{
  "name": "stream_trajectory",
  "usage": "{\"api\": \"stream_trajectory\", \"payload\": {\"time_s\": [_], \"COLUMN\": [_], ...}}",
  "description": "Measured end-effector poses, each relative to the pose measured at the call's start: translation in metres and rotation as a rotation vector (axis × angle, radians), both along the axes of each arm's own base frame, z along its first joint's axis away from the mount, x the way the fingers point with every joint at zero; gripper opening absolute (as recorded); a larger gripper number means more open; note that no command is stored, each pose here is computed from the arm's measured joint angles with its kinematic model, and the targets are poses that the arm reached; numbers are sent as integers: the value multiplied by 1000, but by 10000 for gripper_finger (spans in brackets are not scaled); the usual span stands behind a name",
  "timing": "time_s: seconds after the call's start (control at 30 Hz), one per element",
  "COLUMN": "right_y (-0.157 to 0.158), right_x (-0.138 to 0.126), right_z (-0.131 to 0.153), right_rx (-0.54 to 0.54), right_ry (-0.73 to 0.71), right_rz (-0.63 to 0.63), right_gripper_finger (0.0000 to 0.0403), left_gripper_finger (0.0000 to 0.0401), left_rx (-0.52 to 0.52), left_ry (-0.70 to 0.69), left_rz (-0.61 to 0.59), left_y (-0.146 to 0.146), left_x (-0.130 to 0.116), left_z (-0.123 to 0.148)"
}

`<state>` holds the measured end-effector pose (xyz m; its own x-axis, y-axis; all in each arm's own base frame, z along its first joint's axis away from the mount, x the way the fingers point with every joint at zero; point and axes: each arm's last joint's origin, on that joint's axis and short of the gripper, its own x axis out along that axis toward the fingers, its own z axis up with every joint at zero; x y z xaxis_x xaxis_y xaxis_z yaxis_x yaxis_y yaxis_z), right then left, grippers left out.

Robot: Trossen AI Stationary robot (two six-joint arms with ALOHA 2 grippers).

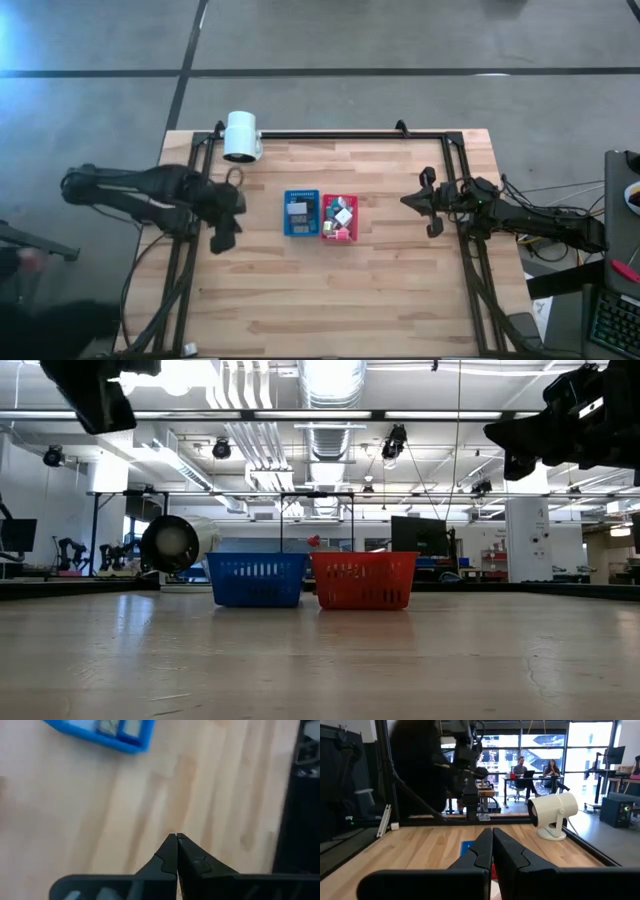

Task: Pick & Place Office items
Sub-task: Put the white charger adapter into the red bin

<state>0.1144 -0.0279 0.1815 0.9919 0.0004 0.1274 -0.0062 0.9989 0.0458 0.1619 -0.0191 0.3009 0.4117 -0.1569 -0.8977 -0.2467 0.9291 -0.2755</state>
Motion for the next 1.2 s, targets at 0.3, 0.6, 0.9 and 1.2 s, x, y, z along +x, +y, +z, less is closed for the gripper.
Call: {"api": "stream_trajectory", "payload": {"time_s": [0.3, 0.6, 0.9, 1.2], "right_y": [0, 0, 0, 0], "right_x": [0, -1, -1, -1], "right_z": [0, 4, 4, 4], "right_rx": [-48, -77, -76, -76], "right_ry": [-2, -38, -35, -37], "right_rz": [-6, -10, -8, -8], "right_gripper_finger": [8, 8, 8, 8], "left_gripper_finger": [0, 13, 31, 25], "left_rx": [-204, -237, -336, -394], "left_ry": [169, 324, 490, 550], "left_rz": [4, 3, -19, -68], "left_y": [-44, -98, -165, -222], "left_x": [2, -6, 0, 5], "left_z": [-9, -23, -55, -90]}}
